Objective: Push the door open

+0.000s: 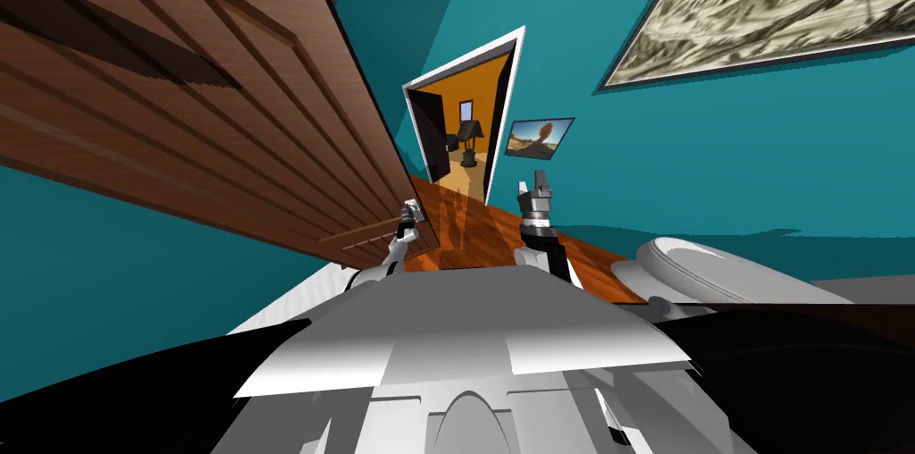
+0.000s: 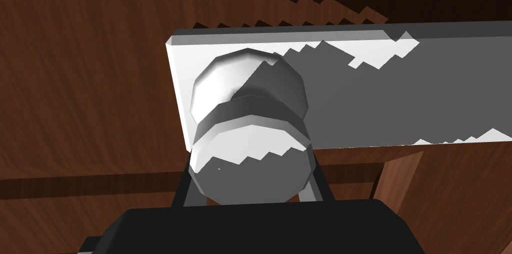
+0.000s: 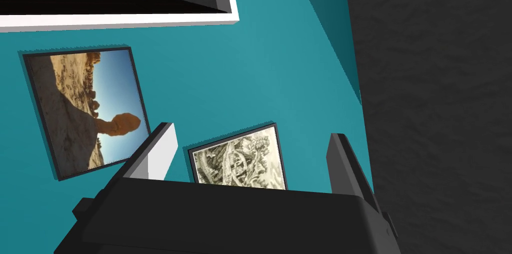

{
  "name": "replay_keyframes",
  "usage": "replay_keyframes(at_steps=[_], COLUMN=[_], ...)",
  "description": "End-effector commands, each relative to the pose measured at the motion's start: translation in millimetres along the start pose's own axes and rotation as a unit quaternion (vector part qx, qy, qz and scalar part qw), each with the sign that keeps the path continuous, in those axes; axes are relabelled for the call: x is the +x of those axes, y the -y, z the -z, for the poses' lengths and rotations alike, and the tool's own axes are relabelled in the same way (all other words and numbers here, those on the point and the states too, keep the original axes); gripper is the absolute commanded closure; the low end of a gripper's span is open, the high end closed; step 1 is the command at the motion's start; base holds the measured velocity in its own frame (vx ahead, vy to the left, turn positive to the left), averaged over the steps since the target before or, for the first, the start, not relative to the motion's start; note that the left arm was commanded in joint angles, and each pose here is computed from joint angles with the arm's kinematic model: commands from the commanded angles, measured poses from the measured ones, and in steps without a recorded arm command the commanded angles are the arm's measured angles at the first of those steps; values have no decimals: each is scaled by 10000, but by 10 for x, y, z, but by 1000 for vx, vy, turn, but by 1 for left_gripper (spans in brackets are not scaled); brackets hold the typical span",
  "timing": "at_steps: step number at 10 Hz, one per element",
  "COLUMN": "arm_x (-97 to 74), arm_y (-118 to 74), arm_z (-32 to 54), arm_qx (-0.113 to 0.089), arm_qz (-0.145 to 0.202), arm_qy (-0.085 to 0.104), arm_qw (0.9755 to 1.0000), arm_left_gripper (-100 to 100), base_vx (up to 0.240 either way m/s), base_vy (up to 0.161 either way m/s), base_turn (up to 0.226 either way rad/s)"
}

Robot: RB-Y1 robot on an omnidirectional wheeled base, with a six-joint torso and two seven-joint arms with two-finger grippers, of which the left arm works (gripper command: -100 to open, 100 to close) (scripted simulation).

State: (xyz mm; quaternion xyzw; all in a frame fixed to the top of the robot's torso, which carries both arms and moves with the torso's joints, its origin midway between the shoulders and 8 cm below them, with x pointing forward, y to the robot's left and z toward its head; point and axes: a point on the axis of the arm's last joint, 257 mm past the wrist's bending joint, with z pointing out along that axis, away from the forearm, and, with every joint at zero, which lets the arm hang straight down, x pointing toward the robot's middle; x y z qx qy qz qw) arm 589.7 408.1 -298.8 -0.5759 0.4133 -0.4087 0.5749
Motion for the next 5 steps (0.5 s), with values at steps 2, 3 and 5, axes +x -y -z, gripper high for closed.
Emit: replay_keyframes(at_steps=[2,3,5], arm_x=[-135,-199,-338], arm_y=[19,19,19], arm_z=[-2,-3,-2], arm_qx=[19,19,19], arm_qz=[3,5,10], arm_qy=[127,187,315], arm_qw=[9999,9998,9995], arm_left_gripper=[100,100,100], base_vx=[194,183,196], base_vy=[-52,-32,-67], base_turn=[54,45,50])
